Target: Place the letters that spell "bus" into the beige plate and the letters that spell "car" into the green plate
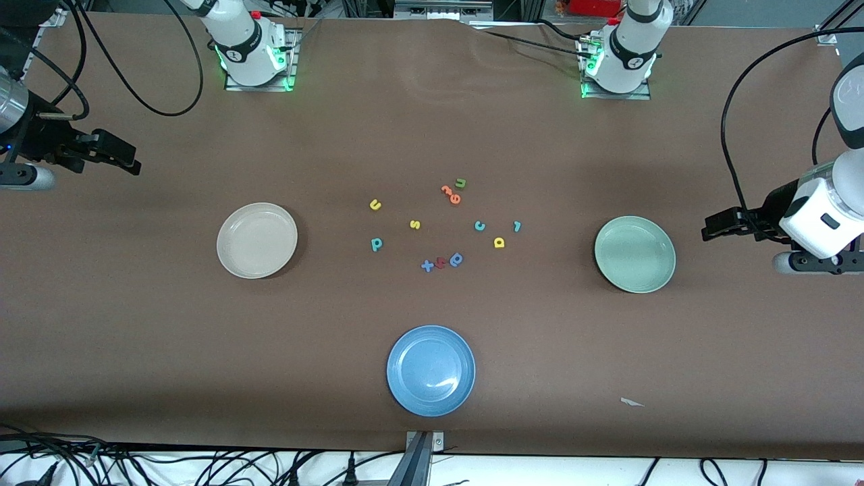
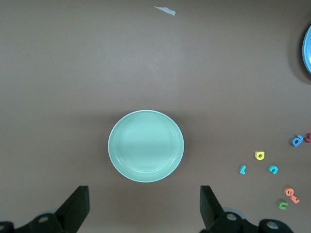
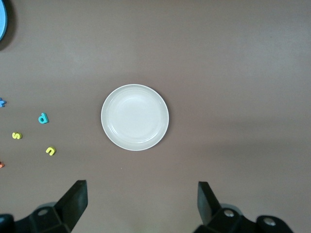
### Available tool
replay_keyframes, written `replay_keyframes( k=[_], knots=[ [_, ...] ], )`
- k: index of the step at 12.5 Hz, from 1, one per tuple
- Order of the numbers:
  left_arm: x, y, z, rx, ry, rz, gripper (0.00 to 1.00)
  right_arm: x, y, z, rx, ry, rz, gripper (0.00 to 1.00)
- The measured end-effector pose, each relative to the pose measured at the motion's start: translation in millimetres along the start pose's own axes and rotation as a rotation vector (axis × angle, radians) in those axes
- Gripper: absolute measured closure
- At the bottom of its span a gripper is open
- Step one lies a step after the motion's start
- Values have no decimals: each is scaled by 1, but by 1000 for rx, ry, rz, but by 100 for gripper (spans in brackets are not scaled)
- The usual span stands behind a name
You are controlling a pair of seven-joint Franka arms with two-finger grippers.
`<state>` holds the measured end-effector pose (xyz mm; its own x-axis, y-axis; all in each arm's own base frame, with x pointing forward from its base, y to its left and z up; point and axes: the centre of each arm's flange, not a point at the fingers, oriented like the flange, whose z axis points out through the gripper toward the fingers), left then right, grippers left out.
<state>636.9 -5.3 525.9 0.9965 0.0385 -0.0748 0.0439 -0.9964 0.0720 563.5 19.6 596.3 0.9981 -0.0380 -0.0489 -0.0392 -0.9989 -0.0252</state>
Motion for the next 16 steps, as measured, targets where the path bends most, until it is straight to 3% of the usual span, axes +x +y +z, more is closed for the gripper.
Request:
replay_keyframes(
  k=[12,16],
  knots=[
    [2,-11,10,0,-21,-17,0,-1,-6,0,-1,-5,-13,0],
    [5,-18,25,0,-47,-29,0,-13,-80,5,-68,-18,-119,0]
  ],
)
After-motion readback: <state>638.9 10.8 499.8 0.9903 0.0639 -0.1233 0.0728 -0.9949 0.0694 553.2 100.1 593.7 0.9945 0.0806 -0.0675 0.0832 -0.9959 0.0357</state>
